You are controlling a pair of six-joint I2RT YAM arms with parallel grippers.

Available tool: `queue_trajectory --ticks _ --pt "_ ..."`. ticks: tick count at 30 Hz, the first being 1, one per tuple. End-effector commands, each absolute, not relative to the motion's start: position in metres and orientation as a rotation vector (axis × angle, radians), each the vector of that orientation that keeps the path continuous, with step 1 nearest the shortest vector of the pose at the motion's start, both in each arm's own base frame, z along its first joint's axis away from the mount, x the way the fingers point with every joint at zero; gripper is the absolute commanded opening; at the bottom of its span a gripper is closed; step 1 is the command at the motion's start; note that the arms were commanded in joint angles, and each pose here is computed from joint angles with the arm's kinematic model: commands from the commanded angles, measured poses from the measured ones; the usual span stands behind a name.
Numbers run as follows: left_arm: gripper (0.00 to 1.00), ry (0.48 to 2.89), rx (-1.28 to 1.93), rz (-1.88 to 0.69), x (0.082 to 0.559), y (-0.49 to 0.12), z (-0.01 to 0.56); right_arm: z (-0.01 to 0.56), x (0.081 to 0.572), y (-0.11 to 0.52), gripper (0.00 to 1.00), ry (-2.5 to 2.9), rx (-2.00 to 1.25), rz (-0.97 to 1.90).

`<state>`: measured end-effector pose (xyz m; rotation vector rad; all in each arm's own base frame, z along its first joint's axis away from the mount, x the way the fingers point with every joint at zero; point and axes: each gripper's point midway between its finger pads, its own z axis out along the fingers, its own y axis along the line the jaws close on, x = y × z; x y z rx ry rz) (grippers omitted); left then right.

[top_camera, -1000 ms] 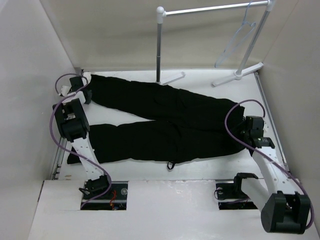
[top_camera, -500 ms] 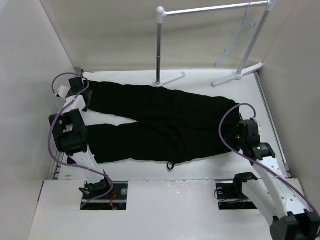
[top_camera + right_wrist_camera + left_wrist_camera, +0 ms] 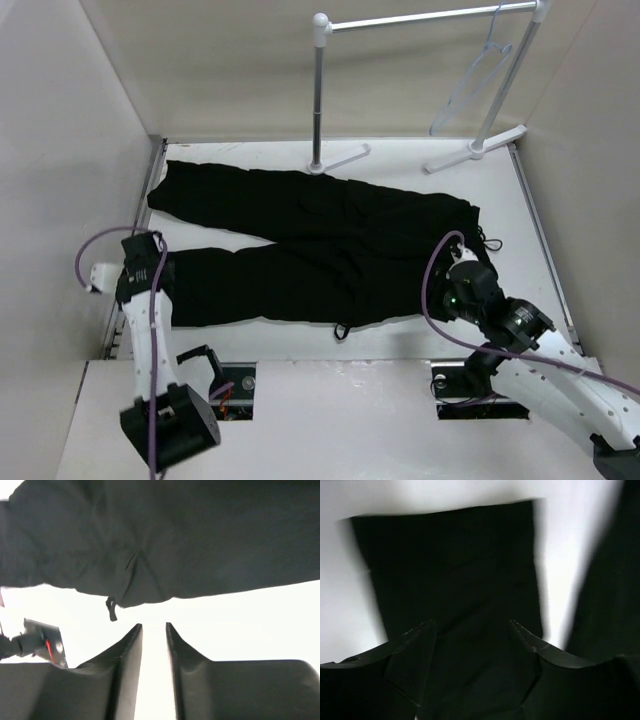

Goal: Place the trousers on the hanger
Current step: Flatten out the trousers at the center of the board, then fold the trousers at the center of the board.

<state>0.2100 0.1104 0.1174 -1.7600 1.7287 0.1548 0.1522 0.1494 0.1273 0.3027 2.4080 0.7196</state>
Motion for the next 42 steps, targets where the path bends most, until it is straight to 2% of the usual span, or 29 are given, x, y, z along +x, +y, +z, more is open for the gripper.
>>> queue_trajectory --ticks 1,7,10,19,22,24,25,28,30,32,33,35,37,40,42 --pt "0.56 1.716 -1.977 0.270 0.146 0.104 0.096 0.135 0.144 0.163 0.36 2.403 0.234 0.803" --pt "0.59 1.654 -2.073 0.333 0.124 0.113 0.066 0.144 0.134 0.174 0.59 2.403 0.169 0.901" --pt "0.59 1.631 -2.069 0.294 0.131 0.116 0.054 0.143 0.132 0.172 0.63 2.404 0.176 0.913" --pt "0.56 1.596 -2.094 0.295 0.138 0.127 0.032 0.144 0.141 0.160 0.66 2.375 0.284 0.893" --pt "0.50 1.611 -2.086 0.300 0.147 0.133 0.023 0.144 0.152 0.151 0.66 2.342 0.393 0.874" --pt "0.41 1.623 -2.064 0.287 0.155 0.136 0.020 0.142 0.160 0.141 0.65 2.328 0.476 0.841" --pt "0.30 1.629 -2.039 0.277 0.160 0.137 0.021 0.140 0.166 0.134 0.63 2.317 0.534 0.817" --pt "0.12 1.624 -1.995 0.284 0.168 0.143 0.033 0.134 0.180 0.104 0.53 2.283 0.735 0.710" --pt "0.08 1.658 -1.954 0.300 0.169 0.140 0.045 0.127 0.186 0.078 0.41 2.265 0.891 0.567" --pt "0.07 1.676 -1.894 0.329 0.169 0.136 0.057 0.121 0.191 0.052 0.19 2.233 1.011 0.425" --pt "0.07 1.685 -1.869 0.327 0.170 0.133 0.061 0.120 0.192 0.042 0.12 2.219 1.057 0.370" --pt "0.07 1.706 -1.825 0.313 0.176 0.127 0.066 0.116 0.195 0.019 0.09 2.190 1.141 0.245" --pt "0.06 1.730 -1.807 0.310 0.180 0.124 0.068 0.111 0.196 0.004 0.13 2.171 1.204 0.165" --pt "0.05 1.742 -1.789 0.292 0.190 0.122 0.070 0.091 0.192 -0.017 0.37 2.158 1.318 0.039" --pt "0.04 1.751 -1.744 0.287 0.200 0.122 0.078 0.083 0.192 -0.025 0.47 2.145 1.363 0.011"
